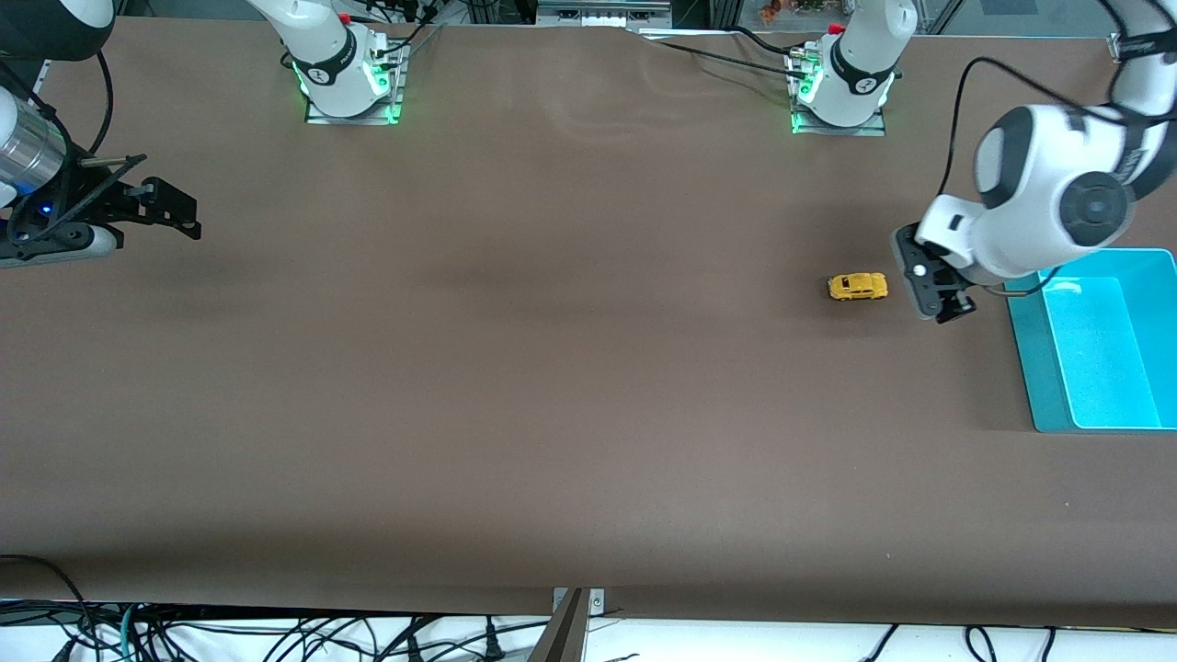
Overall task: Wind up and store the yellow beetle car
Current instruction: 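Move the left gripper down over the yellow car, then close the left gripper on the yellow car, then carry the car with the left gripper into the turquoise box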
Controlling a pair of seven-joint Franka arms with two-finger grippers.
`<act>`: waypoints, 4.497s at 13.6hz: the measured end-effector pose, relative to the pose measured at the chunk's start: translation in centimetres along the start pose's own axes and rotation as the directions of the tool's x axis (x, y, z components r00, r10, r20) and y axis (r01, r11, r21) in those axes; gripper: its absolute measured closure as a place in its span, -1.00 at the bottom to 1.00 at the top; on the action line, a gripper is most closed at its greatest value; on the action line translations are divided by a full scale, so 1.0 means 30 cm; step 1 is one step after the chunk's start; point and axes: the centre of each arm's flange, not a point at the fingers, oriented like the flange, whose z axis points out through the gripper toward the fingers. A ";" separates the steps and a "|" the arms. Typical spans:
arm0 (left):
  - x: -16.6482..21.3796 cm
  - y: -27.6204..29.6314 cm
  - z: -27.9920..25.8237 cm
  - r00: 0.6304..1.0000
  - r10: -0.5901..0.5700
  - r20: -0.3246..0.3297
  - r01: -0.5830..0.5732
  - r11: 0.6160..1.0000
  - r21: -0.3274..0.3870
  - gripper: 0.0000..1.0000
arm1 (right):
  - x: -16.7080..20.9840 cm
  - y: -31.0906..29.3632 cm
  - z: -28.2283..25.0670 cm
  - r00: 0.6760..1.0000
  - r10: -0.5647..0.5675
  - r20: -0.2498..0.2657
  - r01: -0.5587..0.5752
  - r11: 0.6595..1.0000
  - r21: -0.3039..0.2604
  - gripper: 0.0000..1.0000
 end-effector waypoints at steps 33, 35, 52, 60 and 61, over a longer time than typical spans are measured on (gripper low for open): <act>-0.056 0.108 0.541 0.984 0.177 -0.036 -0.171 0.978 0.121 -0.01 | 0.000 0.003 0.000 1.000 0.000 0.000 0.000 1.000 0.000 -1.00; -0.079 0.078 0.495 0.987 0.159 -0.037 -0.152 0.978 0.142 -0.01 | 0.000 0.003 0.000 1.000 0.000 0.000 0.000 1.000 0.000 -1.00; -1.061 -0.447 0.084 0.977 0.206 -0.048 -0.205 0.978 0.024 -0.01 | -0.001 0.006 0.001 1.000 -0.009 0.000 0.009 1.000 0.000 -1.00; -1.296 -0.519 0.414 0.971 0.232 -0.063 -0.236 0.970 -0.059 -0.30 | -0.001 0.007 0.001 1.000 -0.009 0.000 0.009 1.000 0.000 -1.00; -1.290 -0.522 0.414 0.968 0.242 -0.065 -0.245 0.968 -0.057 -0.51 | -0.001 0.007 0.001 1.000 -0.009 0.001 0.009 1.000 0.000 -1.00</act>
